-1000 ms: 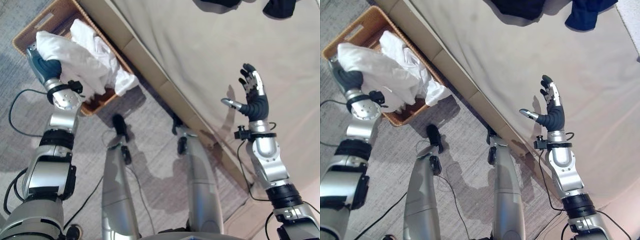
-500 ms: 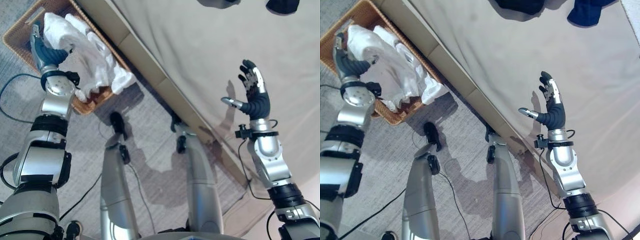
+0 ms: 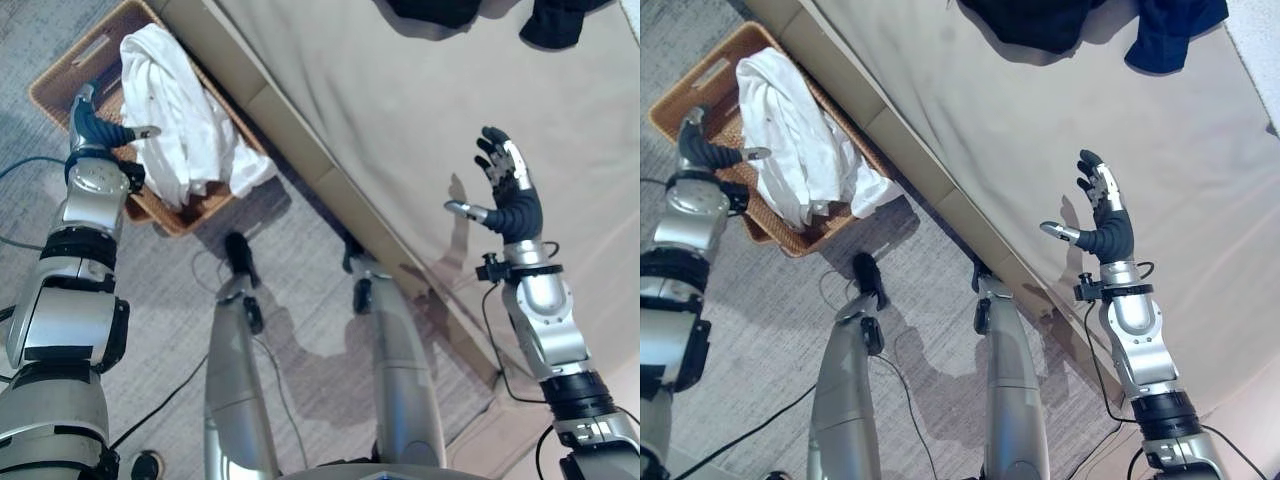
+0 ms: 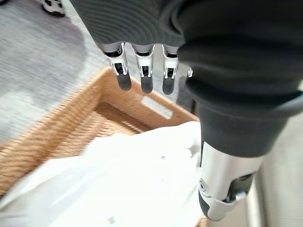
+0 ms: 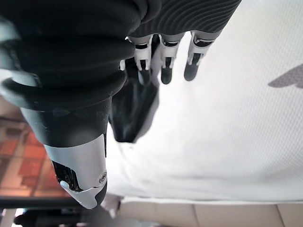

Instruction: Pick up clothes into the bucket

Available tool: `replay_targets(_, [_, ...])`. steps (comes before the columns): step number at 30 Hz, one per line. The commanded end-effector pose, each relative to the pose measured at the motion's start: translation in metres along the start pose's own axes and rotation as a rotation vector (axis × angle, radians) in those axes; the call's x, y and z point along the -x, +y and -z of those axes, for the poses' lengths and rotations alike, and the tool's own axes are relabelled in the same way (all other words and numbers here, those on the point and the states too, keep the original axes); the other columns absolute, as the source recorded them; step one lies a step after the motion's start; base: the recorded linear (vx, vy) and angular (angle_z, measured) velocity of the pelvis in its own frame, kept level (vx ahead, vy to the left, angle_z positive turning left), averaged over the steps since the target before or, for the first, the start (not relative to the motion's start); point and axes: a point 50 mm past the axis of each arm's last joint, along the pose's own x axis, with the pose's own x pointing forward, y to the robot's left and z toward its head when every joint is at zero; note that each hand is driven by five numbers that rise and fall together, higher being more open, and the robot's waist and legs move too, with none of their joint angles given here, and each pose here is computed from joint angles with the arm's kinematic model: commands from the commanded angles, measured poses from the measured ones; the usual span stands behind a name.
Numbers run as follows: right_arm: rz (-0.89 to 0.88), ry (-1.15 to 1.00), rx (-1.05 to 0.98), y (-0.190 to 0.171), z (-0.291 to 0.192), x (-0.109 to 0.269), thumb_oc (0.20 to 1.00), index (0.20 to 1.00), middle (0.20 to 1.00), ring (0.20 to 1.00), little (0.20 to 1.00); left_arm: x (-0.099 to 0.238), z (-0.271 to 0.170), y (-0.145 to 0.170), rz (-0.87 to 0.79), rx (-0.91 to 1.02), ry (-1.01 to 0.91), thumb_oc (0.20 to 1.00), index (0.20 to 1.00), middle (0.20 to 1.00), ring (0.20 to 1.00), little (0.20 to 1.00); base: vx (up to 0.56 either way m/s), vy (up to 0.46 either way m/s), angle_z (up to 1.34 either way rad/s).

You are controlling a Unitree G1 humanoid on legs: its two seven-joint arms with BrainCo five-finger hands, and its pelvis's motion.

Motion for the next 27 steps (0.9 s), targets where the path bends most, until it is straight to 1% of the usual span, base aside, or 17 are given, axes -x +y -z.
replay_targets(1, [-0.003,-0.007,-0.003,-0.009,-0.006,0.017,1.000,1.000,1.000,1.000,1.000,0.006,0.027,0.001,0.037,-0.128,0.033,1.000,1.000,1.000,1.000,1.000,0.00,0.000,0.00])
replay_targets(3, [0.004,-0.002,0.000,-0.010,-0.005,0.017,1.000,1.000,1.000,1.000,1.000,0.016,0.043,-0.006,0.075,-0.104,0.043,1.000,1.000,1.000,1.000,1.000,0.00,0.000,0.00])
replay_targets(5, [0.026,-0.002,0.000,-0.012,-0.003,0.016,1.000,1.000,1.000,1.000,1.000,0.027,0.043,-0.018,0.107,0.032,-0.024,1.000,1.000,1.000,1.000,1.000,0.00,0.000,0.00])
replay_targets(6, [0.021,0.000,0.001,-0.011,-0.003,0.016,1.000,1.000,1.000,1.000,1.000,0.028,0.046,-0.018,0.106,0.034,-0.019,1.000,1.000,1.000,1.000,1.000,0.00,0.000,0.00])
replay_targets(7, [0.039,-0.005,-0.001,-0.013,-0.003,0.016,1.000,1.000,1.000,1.000,1.000,0.037,0.047,-0.025,0.137,0.122,-0.055,1.000,1.000,1.000,1.000,1.000,-0.01,0.043,-0.03])
replay_targets(8, [0.067,-0.015,-0.002,-0.016,-0.004,0.016,1.000,1.000,1.000,1.000,1.000,0.069,0.060,-0.036,0.195,0.332,-0.127,1.000,1.000,1.000,1.000,1.000,-0.01,0.043,-0.02])
replay_targets(9, [0.062,-0.012,-0.002,-0.016,-0.004,0.016,1.000,1.000,1.000,1.000,1.000,0.070,0.062,-0.035,0.194,0.333,-0.122,1.000,1.000,1.000,1.000,1.000,-0.01,0.083,-0.05])
replay_targets(10, [0.088,-0.019,0.010,-0.019,-0.003,0.016,1.000,1.000,1.000,1.000,1.000,0.103,0.070,-0.045,0.252,0.454,-0.179,1.000,1.000,1.000,1.000,1.000,-0.01,0.073,-0.04])
replay_targets(13, [0.115,-0.017,0.006,-0.023,-0.001,0.016,1.000,1.000,1.000,1.000,1.000,0.141,0.076,-0.063,0.359,0.723,-0.191,1.000,1.000,1.000,1.000,1.000,0.00,0.066,-0.04])
replay_targets(14, [0.113,-0.016,0.007,-0.023,-0.001,0.016,1.000,1.000,1.000,1.000,1.000,0.142,0.077,-0.063,0.360,0.725,-0.189,1.000,1.000,1.000,1.000,1.000,0.01,0.026,-0.04])
replay_targets(15, [0.114,-0.015,0.007,-0.024,0.000,0.017,1.000,1.000,1.000,1.000,1.000,0.152,0.082,-0.070,0.379,0.767,-0.162,1.000,1.000,1.000,1.000,1.000,-0.05,-0.003,0.03])
replay_targets(16, [0.129,-0.001,-0.020,-0.025,0.004,0.019,1.000,1.000,1.000,1.000,1.000,0.169,0.079,-0.084,0.457,0.841,-0.165,1.000,1.000,1.000,1.000,1.000,0.03,-0.004,0.06])
replay_targets(18, [0.139,0.007,-0.028,-0.025,0.007,0.020,1.000,1.000,1.000,1.000,1.000,0.176,0.076,-0.087,0.488,0.854,-0.182,1.000,1.000,1.000,1.000,1.000,-0.01,-0.029,0.09])
replay_targets(19, [0.167,0.043,-0.067,-0.024,0.017,0.023,1.000,1.000,1.000,1.000,1.000,0.187,0.071,-0.097,0.547,0.895,-0.189,1.000,1.000,1.000,1.000,1.000,-0.04,-0.039,0.07])
replay_targets(25, [0.190,0.121,-0.160,-0.015,0.036,0.027,1.000,1.000,1.000,1.000,1.000,0.195,0.058,-0.112,0.612,0.901,-0.230,1.000,1.000,1.000,1.000,1.000,0.06,-0.044,-0.06])
replay_targets(26, [0.219,0.193,-0.218,-0.010,0.052,0.031,1.000,1.000,1.000,1.000,1.000,0.197,0.045,-0.120,0.655,0.867,-0.278,1.000,1.000,1.000,1.000,1.000,0.08,-0.043,-0.10])
replay_targets(27, [0.219,0.192,-0.218,-0.010,0.052,0.031,1.000,1.000,1.000,1.000,1.000,0.197,0.045,-0.120,0.655,0.867,-0.278,1.000,1.000,1.000,1.000,1.000,0.15,-0.064,-0.07])
